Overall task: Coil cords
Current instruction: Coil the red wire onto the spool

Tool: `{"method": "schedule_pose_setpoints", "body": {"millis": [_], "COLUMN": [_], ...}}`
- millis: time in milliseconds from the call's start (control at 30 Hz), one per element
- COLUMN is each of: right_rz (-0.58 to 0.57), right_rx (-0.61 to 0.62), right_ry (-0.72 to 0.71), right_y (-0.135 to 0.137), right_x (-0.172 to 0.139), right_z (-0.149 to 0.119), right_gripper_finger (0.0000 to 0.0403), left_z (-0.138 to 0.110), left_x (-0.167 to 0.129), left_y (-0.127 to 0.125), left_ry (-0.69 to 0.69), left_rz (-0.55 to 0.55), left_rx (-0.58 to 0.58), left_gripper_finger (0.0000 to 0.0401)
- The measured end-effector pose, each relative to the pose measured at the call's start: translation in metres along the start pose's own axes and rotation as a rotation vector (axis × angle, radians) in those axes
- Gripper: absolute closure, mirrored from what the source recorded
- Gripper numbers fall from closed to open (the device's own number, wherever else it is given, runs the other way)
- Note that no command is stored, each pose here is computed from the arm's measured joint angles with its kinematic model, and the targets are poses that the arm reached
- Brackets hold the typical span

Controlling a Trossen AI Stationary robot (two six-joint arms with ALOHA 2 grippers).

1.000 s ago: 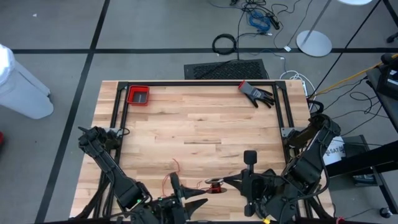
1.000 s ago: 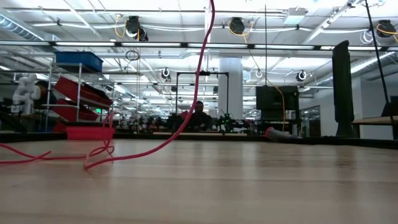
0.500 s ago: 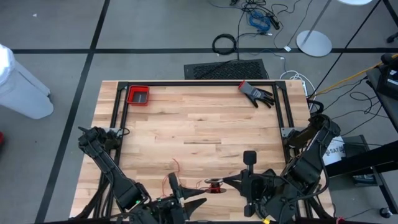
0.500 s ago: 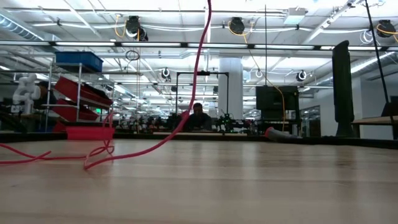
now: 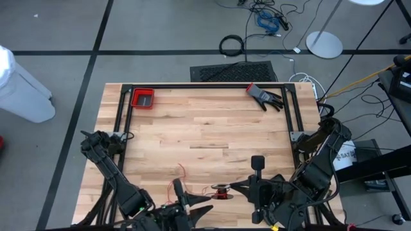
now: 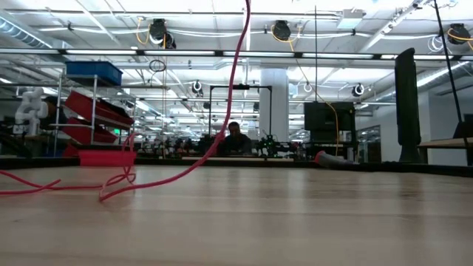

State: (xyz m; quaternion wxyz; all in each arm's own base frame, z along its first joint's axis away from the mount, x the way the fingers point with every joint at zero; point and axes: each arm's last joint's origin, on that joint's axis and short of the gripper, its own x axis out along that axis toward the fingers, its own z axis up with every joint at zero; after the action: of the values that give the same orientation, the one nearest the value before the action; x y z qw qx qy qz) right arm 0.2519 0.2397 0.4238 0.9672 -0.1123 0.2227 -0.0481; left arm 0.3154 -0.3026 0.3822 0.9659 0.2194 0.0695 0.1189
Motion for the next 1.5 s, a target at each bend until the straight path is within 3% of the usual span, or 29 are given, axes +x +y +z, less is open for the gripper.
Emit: {"method": "schedule_pose_setpoints", "body": {"millis": [1500], "right_rz": [0.001], "right_rx": [0.002], "right_ry": [-0.002], "right_y": [-0.001], "right_x": [-0.001], "right_z": [0.001], "right_gripper_finger": [0.0403], "left_z": [0.0], "left_x": [0.005], "left_y": [0.005], "left_ry": [0.012], "left_rz": [0.037], "left_rx": [-0.005], "left_gripper_finger": [0.0278]}}
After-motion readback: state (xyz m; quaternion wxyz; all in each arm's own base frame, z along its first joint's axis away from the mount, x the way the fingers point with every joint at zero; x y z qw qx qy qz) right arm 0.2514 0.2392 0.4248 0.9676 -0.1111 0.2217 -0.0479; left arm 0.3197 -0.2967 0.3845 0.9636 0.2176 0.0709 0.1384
